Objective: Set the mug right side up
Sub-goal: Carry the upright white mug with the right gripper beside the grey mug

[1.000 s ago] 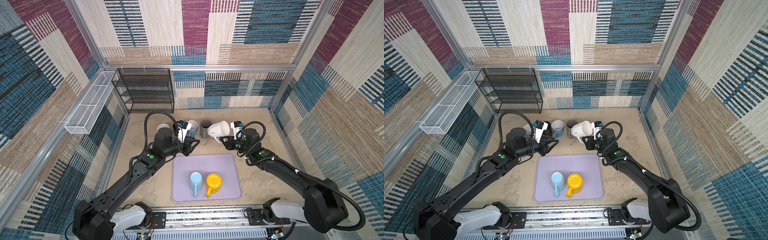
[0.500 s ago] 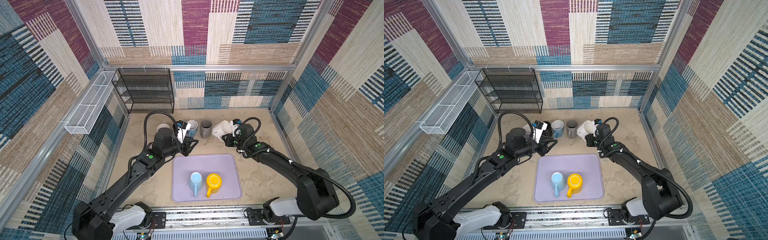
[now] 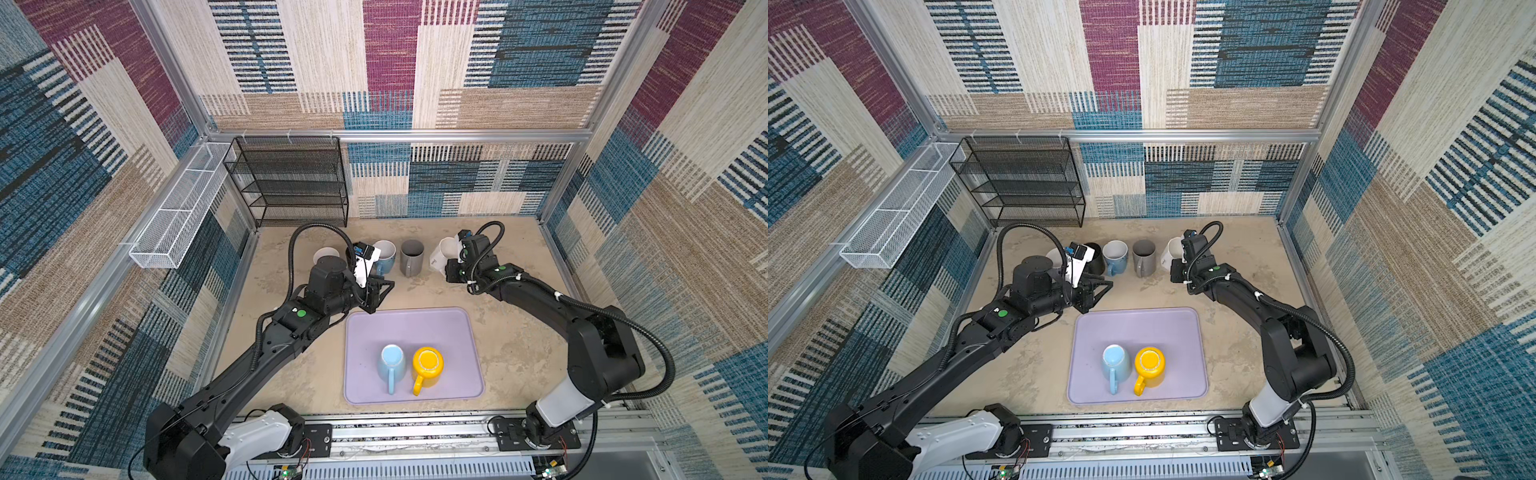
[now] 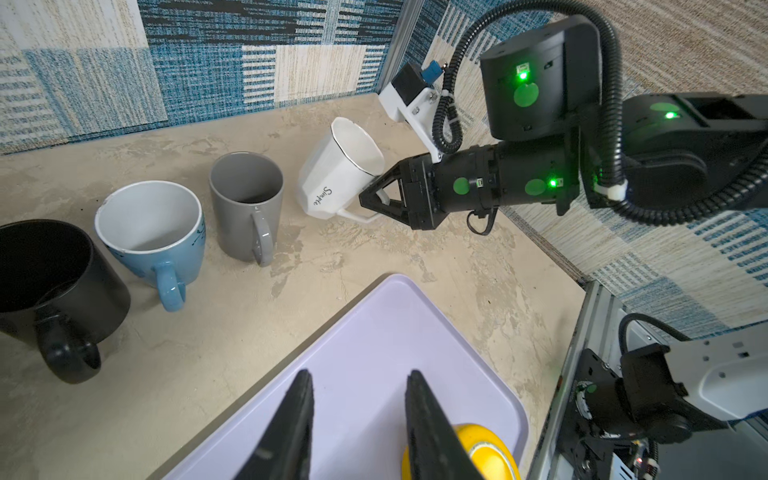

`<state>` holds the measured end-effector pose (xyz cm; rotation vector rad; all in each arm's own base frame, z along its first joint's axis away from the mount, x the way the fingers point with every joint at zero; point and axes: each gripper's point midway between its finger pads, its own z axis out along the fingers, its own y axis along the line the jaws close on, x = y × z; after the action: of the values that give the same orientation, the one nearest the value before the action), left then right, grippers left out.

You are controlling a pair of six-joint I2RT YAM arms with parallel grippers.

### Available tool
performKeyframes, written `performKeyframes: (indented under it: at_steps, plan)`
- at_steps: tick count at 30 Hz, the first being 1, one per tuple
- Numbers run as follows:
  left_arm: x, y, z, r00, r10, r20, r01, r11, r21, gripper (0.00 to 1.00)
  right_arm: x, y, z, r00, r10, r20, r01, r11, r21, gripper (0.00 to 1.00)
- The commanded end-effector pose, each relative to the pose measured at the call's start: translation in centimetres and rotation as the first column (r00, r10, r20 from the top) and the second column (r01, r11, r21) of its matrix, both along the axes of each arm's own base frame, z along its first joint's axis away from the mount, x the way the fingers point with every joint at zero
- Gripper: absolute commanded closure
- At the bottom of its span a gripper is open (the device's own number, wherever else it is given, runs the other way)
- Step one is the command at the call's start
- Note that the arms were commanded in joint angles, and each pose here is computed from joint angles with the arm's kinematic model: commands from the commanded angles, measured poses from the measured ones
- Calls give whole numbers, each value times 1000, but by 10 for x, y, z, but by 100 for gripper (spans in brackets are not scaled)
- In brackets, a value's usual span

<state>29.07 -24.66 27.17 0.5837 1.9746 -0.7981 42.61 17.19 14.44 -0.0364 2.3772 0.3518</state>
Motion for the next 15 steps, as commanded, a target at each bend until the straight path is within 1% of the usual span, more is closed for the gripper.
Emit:
performKeyframes:
  at_steps: [1, 10, 15]
  plan:
    - [-1, 1, 2, 1000, -10, 20, 9, 1000, 20, 66, 14, -1, 9, 1000, -3, 30, 4, 999, -44, 100]
    - [-3, 3, -4, 1000, -11, 11, 11, 999, 30, 66, 35, 2, -8, 999, 11, -53, -19, 991, -136, 100]
    - [-4, 5, -6, 1000, -8, 11, 8, 999, 38, 66, 42, 4, -14, 997, 19, -79, -32, 986, -165, 100]
